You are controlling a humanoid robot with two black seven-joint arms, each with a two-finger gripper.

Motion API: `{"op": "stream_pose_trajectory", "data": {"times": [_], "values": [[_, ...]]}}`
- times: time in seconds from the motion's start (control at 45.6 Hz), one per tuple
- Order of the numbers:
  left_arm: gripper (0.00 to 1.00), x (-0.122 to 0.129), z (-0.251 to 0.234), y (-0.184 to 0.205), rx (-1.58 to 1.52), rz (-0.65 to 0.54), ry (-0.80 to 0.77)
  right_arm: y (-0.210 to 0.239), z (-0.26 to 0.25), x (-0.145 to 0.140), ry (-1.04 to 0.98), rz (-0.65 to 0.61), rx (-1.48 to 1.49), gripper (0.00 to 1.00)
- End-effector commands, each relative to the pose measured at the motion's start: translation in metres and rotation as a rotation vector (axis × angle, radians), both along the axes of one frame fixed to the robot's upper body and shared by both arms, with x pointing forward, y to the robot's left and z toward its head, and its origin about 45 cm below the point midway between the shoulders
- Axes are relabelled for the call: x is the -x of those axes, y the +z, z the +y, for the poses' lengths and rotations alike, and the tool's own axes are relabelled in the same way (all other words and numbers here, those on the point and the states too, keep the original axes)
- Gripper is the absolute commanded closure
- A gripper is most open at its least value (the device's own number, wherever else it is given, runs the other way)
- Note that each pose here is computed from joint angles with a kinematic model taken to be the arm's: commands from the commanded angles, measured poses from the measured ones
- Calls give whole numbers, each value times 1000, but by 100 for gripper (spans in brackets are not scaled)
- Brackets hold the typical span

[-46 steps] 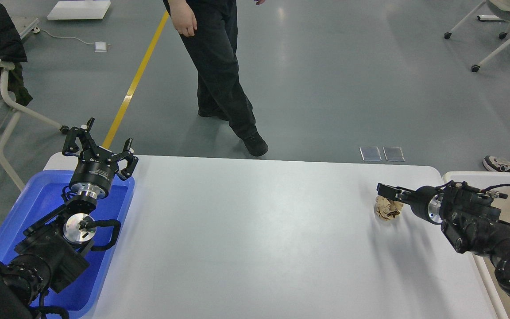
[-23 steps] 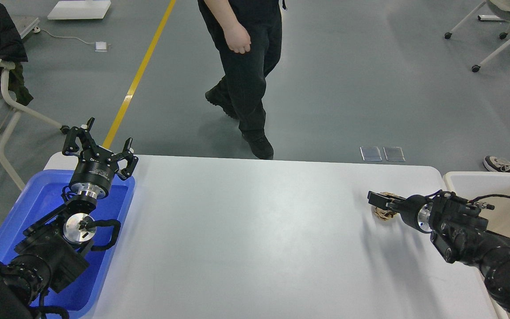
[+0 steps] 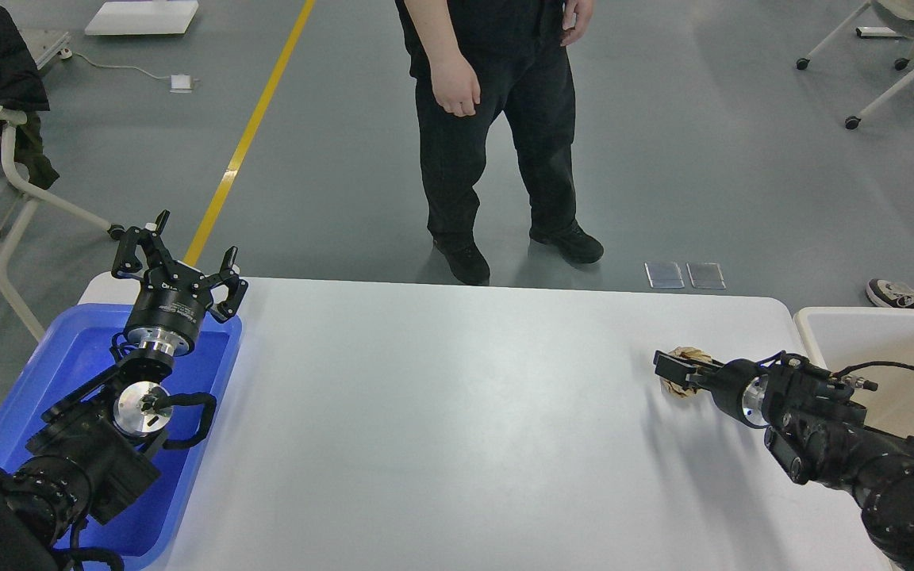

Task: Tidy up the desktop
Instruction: 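Close the right gripper on the crumpled paper ball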

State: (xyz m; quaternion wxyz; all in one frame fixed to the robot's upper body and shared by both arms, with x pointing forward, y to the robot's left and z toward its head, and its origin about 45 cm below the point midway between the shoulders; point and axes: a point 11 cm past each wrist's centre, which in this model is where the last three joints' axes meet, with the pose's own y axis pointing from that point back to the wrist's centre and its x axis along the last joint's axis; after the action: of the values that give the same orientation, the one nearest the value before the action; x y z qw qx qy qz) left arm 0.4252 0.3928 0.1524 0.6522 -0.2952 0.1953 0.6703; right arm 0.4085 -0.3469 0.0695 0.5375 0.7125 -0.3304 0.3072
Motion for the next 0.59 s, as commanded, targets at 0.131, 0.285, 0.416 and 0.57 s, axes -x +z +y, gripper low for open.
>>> {"op": "stream_pose_trajectory", "data": {"times": [0.131,0.285,0.416,0.57], "values": [[0,0,0,0,1,0,1,-5,2,4,6,-9,6,10],[0,0,0,0,0,1,0,-10,4,8,9,1,5,15],[0,0,0,0,0,-1,0,-13,4,11,16,4,14,28],[0,0,0,0,0,1,0,-16,-1,15,44,-22,72,50]]}}
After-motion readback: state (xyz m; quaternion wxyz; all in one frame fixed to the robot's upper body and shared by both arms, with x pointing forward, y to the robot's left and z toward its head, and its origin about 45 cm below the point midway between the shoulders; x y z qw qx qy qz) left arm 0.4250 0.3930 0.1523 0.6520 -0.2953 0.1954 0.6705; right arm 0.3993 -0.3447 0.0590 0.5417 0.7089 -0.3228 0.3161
